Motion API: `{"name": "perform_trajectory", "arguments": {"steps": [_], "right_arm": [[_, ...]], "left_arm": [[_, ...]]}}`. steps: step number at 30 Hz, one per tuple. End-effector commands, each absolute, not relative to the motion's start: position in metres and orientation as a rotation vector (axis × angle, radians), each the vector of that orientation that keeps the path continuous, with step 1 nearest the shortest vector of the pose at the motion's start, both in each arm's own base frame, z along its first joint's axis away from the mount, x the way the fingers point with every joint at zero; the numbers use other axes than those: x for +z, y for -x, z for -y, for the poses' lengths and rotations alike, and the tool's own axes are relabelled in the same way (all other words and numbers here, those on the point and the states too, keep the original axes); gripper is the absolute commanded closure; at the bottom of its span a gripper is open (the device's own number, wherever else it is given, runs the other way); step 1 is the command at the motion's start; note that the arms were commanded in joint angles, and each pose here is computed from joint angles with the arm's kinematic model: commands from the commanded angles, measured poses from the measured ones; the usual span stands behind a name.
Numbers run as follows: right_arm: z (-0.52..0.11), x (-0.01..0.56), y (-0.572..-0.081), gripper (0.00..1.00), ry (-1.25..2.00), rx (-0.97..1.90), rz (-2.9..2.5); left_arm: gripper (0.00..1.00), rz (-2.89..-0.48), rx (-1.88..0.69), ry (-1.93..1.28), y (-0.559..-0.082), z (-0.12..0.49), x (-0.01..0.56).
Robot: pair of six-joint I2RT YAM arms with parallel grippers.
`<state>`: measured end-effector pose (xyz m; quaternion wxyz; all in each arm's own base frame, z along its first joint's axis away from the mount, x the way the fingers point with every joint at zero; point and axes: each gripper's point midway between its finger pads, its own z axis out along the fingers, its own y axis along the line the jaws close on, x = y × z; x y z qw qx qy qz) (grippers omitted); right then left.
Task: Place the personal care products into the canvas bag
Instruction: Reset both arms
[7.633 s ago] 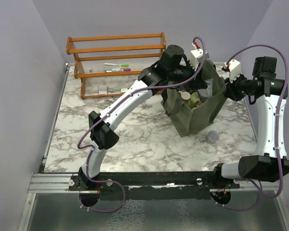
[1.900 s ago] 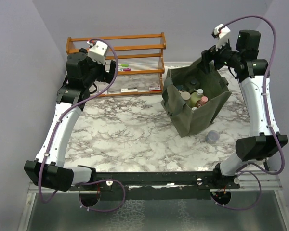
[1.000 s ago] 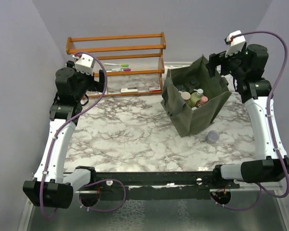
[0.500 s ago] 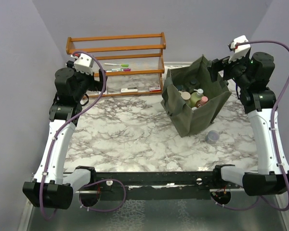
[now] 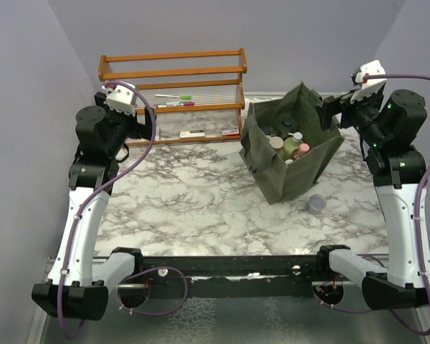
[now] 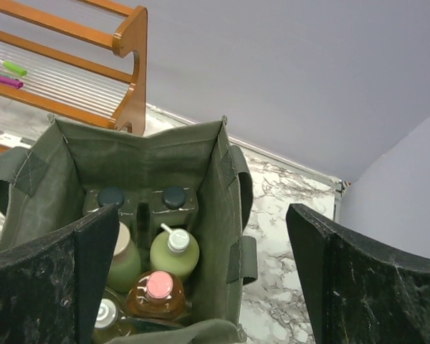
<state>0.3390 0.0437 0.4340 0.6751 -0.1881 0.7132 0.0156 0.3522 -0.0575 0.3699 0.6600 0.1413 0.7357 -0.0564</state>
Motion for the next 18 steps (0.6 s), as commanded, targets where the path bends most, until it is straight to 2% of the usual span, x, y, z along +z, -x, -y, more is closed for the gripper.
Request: {"name": "perform_trajectory", "arguments": {"steps": [1, 18], "right_arm": [[-0.038, 0.439, -0.322, 0.01, 0.421, -0.001, -1.599], [-0.035, 0.431, -0.293, 0.00, 0.456, -0.010, -1.576]], "left_arm": [[0.01, -1.618, -0.071, -0.260, -0.340, 0.044, 0.387], [0.01, -1.657, -0.091, -0.193, -0.318, 0.035, 0.381]]}}
